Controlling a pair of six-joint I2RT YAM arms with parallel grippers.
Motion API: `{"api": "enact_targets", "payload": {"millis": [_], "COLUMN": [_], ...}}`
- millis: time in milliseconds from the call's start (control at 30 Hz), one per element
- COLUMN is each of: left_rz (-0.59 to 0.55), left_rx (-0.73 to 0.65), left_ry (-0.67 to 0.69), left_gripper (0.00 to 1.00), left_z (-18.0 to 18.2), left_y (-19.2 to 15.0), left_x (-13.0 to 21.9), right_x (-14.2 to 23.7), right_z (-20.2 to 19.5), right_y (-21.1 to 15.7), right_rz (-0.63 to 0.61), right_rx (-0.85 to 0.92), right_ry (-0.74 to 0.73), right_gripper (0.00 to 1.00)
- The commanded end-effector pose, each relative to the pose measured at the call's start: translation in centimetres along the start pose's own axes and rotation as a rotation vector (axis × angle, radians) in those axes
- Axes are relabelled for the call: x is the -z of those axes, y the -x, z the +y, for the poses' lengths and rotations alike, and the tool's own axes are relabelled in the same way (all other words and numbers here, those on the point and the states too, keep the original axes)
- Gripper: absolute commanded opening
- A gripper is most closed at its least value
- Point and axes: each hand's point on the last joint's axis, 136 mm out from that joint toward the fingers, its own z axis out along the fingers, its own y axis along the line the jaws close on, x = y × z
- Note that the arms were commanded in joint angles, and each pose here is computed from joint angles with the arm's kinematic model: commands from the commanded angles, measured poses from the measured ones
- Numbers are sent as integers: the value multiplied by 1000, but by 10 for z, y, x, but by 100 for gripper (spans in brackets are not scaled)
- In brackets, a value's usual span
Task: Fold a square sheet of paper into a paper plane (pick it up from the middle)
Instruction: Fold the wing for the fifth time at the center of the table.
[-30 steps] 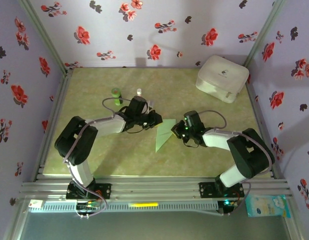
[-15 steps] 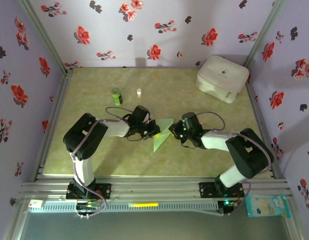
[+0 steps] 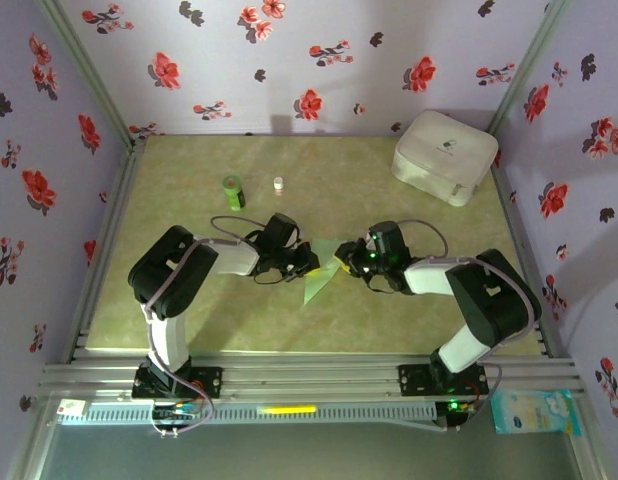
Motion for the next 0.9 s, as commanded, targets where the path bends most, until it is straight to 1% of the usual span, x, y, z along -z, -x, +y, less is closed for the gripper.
{"api": "enact_targets", "payload": {"millis": [0,300,400,467,633,700,800,867], "left_rz": [6,-11,-16,-22,-49,-68,-96,-111], "left_rx": [-3,-13,-17,-24,-86,-120,-171,-210], "left_ry": [49,22,14,5,-44,-58,-74,-72], "left_gripper": [2,2,2,2,9,14,25,29], "left_z": [19,12,10,8,-11,-18,-29,-34], "left_y": [-6,-4,-3,-2,2,4,8,8], "left_x": [-5,-2,0,1,12,18,27,33], "right_x": [-2,-7,-8,-8,-5,-3,1,3], "right_z": [-2,-12,-12,-12,-11,-9,-4,-2], "right_y": [-2,1,2,2,3,3,6,8], "right_rz": [51,82,84,83,78,73,50,26], "right_rx": [37,33,39,43,57,55,37,22], "right_ry": [-11,-50,-50,-56,-69,-67,-66,-67], "right_gripper": [26,26,24,20,7,5,3,2]}}
